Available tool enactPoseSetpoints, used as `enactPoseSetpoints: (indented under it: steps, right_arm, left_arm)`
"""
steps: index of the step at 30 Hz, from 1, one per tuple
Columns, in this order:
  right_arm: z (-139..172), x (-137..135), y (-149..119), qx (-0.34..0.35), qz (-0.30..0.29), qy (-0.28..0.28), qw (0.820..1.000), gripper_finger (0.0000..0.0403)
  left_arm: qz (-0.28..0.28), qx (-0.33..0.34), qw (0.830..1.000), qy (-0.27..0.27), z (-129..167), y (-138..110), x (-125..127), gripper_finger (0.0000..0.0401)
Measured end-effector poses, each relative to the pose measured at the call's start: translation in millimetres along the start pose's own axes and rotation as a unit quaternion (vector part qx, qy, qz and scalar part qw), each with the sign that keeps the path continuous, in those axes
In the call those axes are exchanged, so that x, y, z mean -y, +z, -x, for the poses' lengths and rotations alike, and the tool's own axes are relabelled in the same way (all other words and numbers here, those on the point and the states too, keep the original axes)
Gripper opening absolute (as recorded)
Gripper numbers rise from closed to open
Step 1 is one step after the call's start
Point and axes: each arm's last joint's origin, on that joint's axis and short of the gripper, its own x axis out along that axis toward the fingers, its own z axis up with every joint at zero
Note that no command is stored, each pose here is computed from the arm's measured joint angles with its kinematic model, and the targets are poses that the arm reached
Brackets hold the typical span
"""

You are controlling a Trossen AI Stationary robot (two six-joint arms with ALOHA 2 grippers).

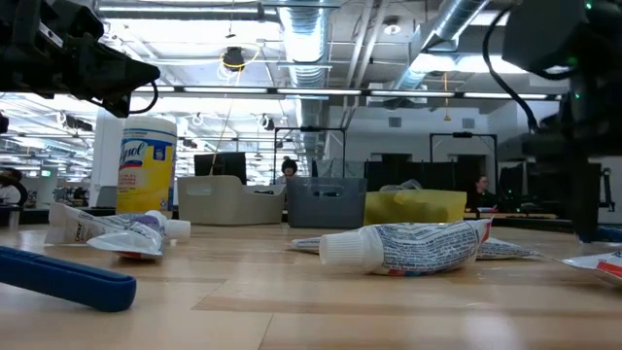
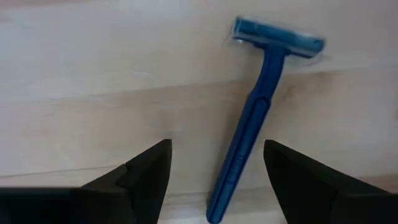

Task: Pick & Place Travel size toiletries
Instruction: Put the razor into the black bin

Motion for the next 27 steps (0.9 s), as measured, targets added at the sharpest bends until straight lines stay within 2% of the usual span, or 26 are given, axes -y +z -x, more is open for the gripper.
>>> enactPoseSetpoints:
  steps: [4,11,15,21,27]
  right_arm:
    - [-5.0,1.9,0.6,-0.006,-0.009,0.006,1.000,0.0212]
    - [-5.2,1.5,1.6,-0.006,-0.010,0.005,1.000,0.0080]
    - [-5.0,1.4,1.6,-0.005,0.007,0.006,1.000,0.0022]
    - [-1.5,-3.9,3.6,-0.006,0.030,0.008,0.999,0.0020]
    - [26.2,-35.2,20.2,-0.013,0.096,0.043,0.994,0.0017]
  left_arm:
    - [0.000,0.000,1.000,0.000,0.0,0.1,0.0,0.0010]
    - [0.000,0.000,1.000,0.000,0.0,0.1,0.0,0.0010]
    - [0.000,0.000,1.000,0.000,0.0,0.1,0.0,0.0010]
    - [0.000,0.000,1.000,0.000,0.0,0.1,0.0,0.0010]
    - [0.000,0.000,1.000,0.000,0.0,0.1,0.0,0.0010]
